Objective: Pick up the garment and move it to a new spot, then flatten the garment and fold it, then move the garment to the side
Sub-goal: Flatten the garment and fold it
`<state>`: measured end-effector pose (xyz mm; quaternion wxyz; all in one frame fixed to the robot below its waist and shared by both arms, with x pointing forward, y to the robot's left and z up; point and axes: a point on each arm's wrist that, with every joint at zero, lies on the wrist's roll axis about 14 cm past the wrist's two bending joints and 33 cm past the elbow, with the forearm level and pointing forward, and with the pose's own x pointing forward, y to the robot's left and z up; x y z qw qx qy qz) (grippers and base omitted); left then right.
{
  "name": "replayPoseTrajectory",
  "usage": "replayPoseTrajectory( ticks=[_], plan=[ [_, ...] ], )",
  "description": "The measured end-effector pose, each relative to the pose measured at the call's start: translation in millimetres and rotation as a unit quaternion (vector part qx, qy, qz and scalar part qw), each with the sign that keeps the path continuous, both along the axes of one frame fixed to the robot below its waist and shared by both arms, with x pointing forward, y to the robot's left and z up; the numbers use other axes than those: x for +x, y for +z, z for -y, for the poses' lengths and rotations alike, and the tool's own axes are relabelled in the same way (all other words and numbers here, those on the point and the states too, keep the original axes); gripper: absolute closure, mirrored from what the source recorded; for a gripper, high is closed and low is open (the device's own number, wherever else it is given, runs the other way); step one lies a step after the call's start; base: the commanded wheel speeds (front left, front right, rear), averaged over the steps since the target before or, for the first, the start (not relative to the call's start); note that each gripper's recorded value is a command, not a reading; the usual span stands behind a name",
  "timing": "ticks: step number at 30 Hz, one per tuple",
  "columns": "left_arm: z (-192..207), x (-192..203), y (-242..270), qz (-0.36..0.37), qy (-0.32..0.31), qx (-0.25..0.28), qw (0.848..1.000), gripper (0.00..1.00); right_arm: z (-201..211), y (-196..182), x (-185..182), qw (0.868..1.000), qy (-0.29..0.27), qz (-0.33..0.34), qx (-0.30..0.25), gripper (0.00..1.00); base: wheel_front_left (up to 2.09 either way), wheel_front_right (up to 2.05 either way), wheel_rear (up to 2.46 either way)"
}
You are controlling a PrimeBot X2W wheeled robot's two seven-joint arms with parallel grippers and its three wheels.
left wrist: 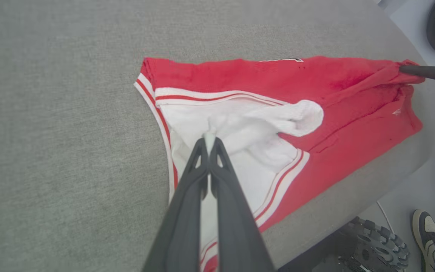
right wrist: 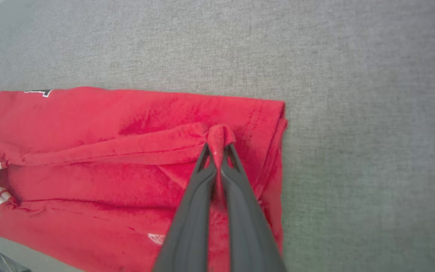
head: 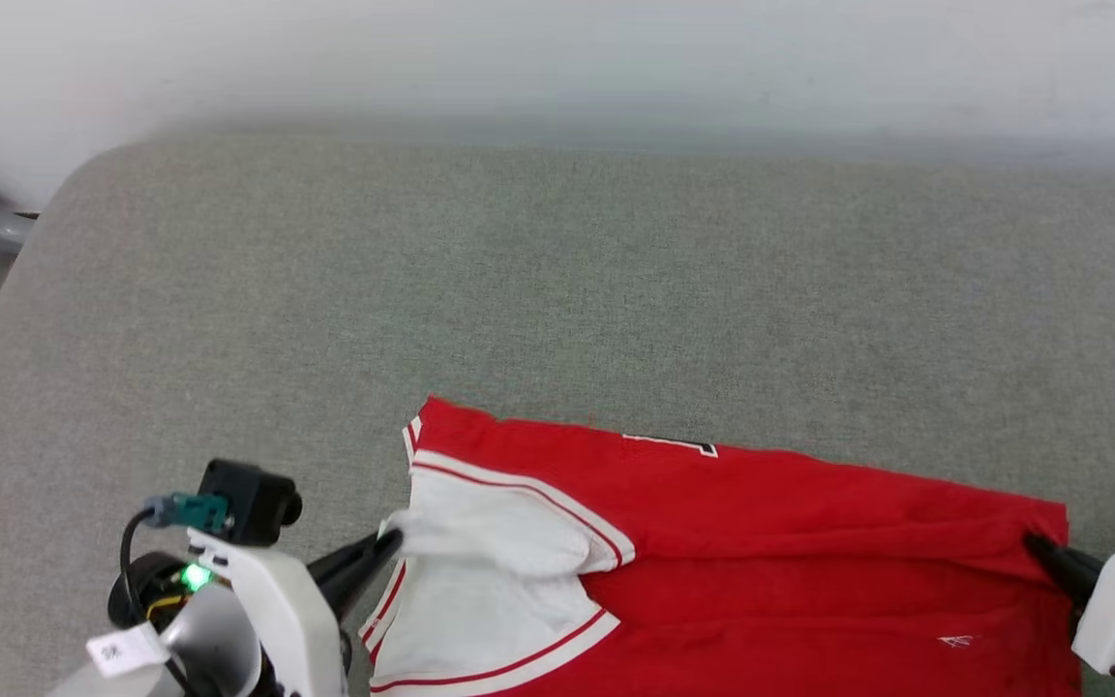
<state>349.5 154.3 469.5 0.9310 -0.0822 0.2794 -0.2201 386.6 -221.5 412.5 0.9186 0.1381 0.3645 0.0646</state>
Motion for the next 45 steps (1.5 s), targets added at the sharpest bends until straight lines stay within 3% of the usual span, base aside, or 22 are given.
replayPoseTrajectory(
  ticks=[5, 8, 22, 23, 24, 25, 34, 36, 37, 45],
  plan=[
    [-7, -21, -21, -0.029, 0.002, 0.021, 0.999, 1.00, 3, -2, -11, 1.000, 0.008, -0.017, 0.001, 1.00, 0.00, 0.00, 0.00],
    [1, -32, -31, -0.056, 0.009, -0.010, 0.998, 1.00, 6, -5, -18, 0.999, 0.014, -0.032, -0.002, 1.00, 0.00, 0.00, 0.00],
    [1, -51, -74, -0.123, 0.003, -0.002, 0.992, 1.00, 6, -19, -34, 0.995, 0.056, -0.075, -0.026, 1.00, 0.00, 0.00, 0.00],
    [2, -52, -77, -0.126, 0.003, -0.001, 0.992, 1.00, 5, -21, -37, 0.995, 0.058, -0.078, -0.027, 0.55, 0.00, 0.00, 0.00],
    [1, -52, -79, -0.126, 0.005, 0.000, 0.992, 0.73, 6, -22, -37, 0.995, 0.058, -0.077, -0.029, 0.00, 0.00, 0.00, 0.00],
    [2, -51, -79, -0.122, 0.009, -0.001, 0.993, 0.00, 7, -24, -38, 0.995, 0.056, -0.078, -0.028, 0.00, 0.00, 0.00, 0.00],
    [-2, -35, -60, -0.051, 0.044, -0.017, 0.998, 0.00, 9, -12, -46, 0.996, 0.056, -0.069, -0.022, 0.00, 0.00, 0.00, 0.00],
    [-6, -20, -35, 0.016, 0.070, -0.028, 0.997, 0.00, 11, -1, -47, 0.997, 0.052, -0.062, -0.016, 0.00, 0.00, 0.00, 0.00],
    [-8, -8, -14, 0.074, 0.091, -0.043, 0.992, 0.00, 14, 1, -46, 0.997, 0.042, -0.066, -0.012, 0.00, 0.00, 0.00, 0.00],
    [-23, 17, 29, 0.215, 0.135, -0.026, 0.967, 0.00, 21, -7, -45, 0.995, 0.017, -0.101, -0.010, 0.00, 0.00, 0.00, 0.00]
  ],
)
